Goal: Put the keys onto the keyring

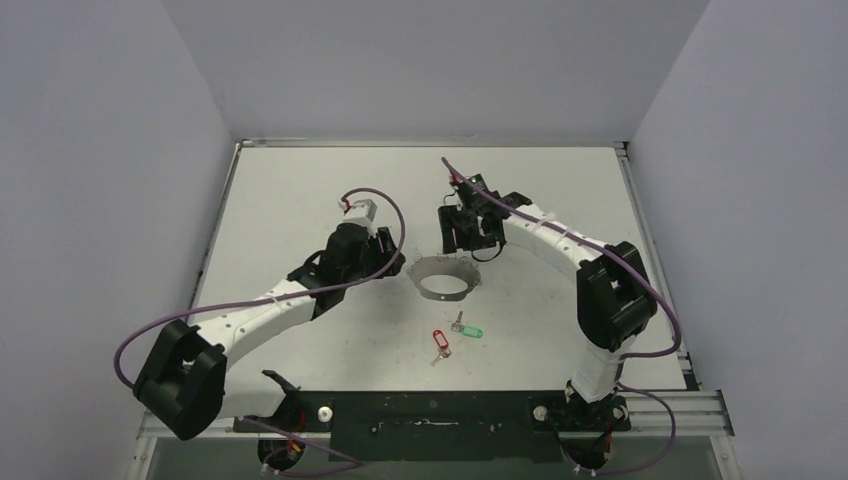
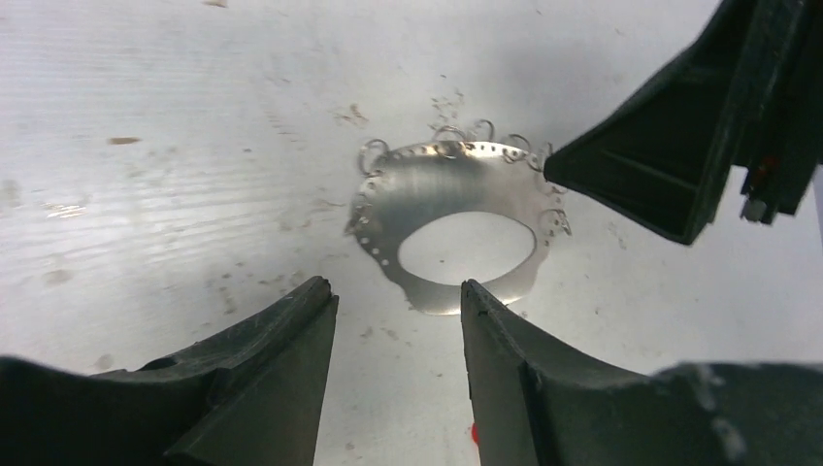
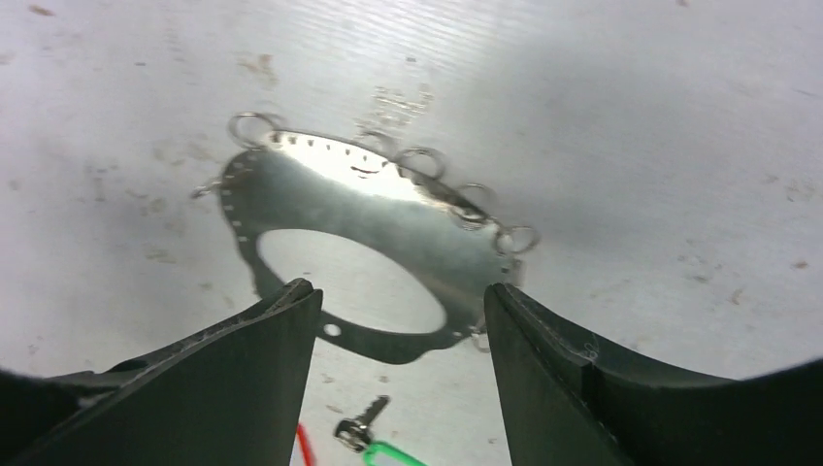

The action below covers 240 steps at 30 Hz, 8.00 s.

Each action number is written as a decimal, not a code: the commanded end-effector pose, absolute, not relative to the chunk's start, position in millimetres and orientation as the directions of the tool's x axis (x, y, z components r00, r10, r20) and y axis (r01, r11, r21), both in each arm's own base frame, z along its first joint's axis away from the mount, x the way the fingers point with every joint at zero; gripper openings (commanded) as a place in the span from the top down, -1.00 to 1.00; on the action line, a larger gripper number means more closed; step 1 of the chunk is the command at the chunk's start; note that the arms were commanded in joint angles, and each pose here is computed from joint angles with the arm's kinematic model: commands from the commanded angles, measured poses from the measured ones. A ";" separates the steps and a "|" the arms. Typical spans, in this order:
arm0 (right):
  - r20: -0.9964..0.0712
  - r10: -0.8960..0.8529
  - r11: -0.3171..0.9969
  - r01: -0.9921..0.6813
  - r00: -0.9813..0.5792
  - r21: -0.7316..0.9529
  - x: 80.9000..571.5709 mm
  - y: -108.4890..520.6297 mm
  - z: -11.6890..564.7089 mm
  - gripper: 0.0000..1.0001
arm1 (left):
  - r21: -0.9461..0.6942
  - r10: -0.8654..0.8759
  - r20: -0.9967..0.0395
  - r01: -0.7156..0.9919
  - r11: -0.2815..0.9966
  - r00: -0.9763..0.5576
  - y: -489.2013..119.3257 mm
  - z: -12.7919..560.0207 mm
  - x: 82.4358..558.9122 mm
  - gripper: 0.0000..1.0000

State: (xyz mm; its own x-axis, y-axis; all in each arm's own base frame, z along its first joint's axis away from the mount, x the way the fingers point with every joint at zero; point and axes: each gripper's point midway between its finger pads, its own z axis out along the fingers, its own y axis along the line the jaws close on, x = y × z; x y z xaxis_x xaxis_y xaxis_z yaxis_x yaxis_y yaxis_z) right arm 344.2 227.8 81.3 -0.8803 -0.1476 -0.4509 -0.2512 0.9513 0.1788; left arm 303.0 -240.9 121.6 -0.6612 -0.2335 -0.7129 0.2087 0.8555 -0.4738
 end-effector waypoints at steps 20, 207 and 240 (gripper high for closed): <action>-0.365 -0.032 0.896 -0.189 -0.931 0.402 334.1 374.2 55.1 0.21 | -0.360 -0.343 -0.814 -0.057 0.931 -0.469 -129.3 196.1 278.2 -0.01; -0.959 -0.276 0.153 -0.982 0.070 -0.115 210.8 317.3 259.6 -0.99 | 0.100 -0.059 -0.988 0.882 0.461 0.142 -244.0 245.6 204.5 1.00; -0.599 -0.239 0.789 -0.512 -0.765 0.339 198.2 222.6 89.9 -0.84 | -0.023 -0.018 -1.000 0.864 0.503 -0.016 -221.2 235.1 183.2 1.00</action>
State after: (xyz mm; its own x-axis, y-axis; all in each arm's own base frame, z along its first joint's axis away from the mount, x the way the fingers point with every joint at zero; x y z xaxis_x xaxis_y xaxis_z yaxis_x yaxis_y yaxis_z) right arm 201.0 210.8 90.8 -0.7445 -0.2854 -0.6035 -0.5250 0.8087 0.2653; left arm 187.3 -220.2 202.5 -0.0695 0.0290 -0.9972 0.8537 0.5189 -0.0445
